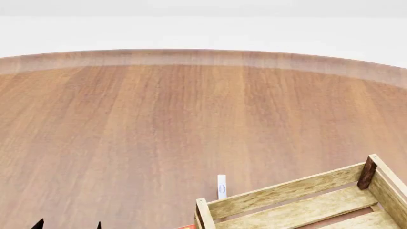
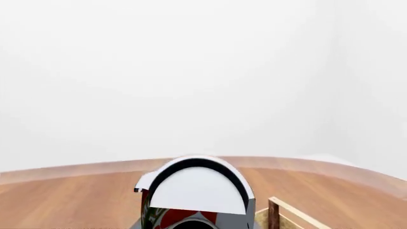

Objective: Pick up the tomato sauce, and put it in the wooden tray.

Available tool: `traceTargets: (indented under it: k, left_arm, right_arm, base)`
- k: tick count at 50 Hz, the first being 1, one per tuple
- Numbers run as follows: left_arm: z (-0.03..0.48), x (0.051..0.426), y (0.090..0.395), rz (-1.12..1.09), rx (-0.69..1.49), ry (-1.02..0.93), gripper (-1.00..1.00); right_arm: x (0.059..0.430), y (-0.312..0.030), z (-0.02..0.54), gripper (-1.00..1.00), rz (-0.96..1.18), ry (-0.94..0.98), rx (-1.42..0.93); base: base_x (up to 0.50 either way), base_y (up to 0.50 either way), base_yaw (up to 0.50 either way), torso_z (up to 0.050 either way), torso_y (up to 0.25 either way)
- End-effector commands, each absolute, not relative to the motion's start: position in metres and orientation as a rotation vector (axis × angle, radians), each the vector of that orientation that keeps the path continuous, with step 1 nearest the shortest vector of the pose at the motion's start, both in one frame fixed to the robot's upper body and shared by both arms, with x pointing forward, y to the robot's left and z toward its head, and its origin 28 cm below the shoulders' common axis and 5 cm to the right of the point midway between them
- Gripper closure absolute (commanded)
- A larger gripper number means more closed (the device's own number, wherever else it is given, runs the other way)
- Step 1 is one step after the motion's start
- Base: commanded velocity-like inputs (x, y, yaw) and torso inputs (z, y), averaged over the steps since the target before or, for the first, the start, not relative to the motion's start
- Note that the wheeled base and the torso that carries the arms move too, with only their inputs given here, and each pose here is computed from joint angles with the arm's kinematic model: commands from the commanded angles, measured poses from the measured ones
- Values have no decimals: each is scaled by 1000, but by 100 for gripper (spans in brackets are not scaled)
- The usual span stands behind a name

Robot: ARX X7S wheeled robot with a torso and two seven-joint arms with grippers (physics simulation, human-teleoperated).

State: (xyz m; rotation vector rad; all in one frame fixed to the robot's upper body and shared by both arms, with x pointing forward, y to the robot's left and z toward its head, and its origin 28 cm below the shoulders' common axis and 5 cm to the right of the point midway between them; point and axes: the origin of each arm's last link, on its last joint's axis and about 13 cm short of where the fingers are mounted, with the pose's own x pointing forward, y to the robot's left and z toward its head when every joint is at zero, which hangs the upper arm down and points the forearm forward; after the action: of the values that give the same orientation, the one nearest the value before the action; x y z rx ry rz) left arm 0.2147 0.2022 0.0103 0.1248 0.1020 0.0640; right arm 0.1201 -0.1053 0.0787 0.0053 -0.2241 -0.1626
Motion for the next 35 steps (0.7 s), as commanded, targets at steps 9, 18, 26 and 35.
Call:
traceTargets:
  k: [9, 18, 26, 35]
  left_arm:
    - [12, 213, 202, 47, 75, 63, -100]
    - [12, 213, 202, 47, 75, 64, -100]
    - [11, 214, 202, 46, 75, 64, -100]
    - [11, 214, 202, 44, 77, 63, -100]
  right_arm:
    - [148, -110, 73, 100, -206, -188, -46]
    - [163, -113, 79, 100, -228, -165, -37]
    - [180, -113, 80, 100, -242, -138, -42]
    - [195, -116, 77, 100, -267, -109, -38]
  base:
    - [0, 0, 0, 0, 0]
    - [0, 0, 0, 0, 0]
    - [0, 0, 0, 0, 0]
    - [0, 0, 0, 0, 0]
